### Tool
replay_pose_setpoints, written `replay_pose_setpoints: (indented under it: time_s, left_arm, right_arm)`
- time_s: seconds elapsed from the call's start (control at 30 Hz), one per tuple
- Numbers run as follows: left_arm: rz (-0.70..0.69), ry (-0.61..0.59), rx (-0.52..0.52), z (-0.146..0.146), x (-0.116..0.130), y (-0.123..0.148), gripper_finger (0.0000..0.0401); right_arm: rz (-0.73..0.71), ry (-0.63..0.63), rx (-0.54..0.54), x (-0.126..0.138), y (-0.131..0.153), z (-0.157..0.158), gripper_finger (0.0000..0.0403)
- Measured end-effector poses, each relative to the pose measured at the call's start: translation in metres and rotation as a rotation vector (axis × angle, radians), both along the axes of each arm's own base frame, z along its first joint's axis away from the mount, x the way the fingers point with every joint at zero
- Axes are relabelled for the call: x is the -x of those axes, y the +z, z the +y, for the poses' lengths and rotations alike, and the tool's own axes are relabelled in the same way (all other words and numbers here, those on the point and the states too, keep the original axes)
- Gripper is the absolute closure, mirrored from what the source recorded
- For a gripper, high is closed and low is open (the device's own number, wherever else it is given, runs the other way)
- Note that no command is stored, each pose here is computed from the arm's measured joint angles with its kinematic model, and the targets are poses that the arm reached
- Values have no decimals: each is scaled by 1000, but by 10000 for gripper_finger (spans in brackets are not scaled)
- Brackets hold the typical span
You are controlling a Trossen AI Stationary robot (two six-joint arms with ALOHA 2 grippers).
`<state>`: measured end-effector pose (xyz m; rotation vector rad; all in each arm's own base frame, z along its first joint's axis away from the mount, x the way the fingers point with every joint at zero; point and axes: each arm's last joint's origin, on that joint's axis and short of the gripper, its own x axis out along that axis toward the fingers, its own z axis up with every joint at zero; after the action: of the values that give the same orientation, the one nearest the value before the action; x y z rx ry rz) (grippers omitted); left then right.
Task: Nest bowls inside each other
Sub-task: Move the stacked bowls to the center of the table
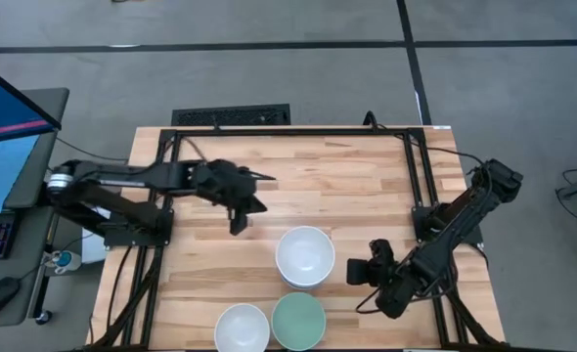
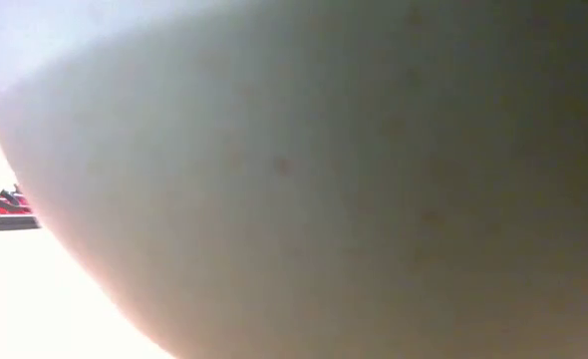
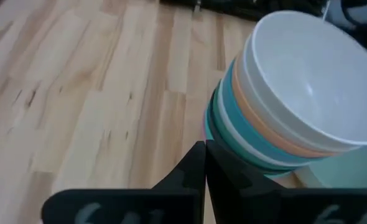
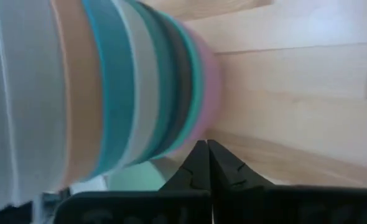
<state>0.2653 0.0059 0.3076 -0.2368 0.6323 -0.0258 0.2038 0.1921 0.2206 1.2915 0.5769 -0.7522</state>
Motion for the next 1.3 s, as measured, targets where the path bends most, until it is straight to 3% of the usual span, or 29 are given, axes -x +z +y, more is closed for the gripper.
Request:
replay_pose_setpoints:
  time_s: [0.33, 0.77, 1.07, 1.3]
  left_arm:
    - [102, 69, 137, -5, 21, -55, 399]
    - [170, 77, 171, -6, 7, -77, 399]
    - [120, 20, 216, -8, -12, -87, 399]
    - [139, 20, 218, -8, -13, -91, 399]
  right_arm:
    - [-83, -39, -112, -24, -13, -15, 399]
    - [-43, -35, -175, -29, -17, -22, 396]
    - [-79, -29, -193, -32, -15, -20, 395]
    - [-110, 18, -199, -53, -22, -24, 395]
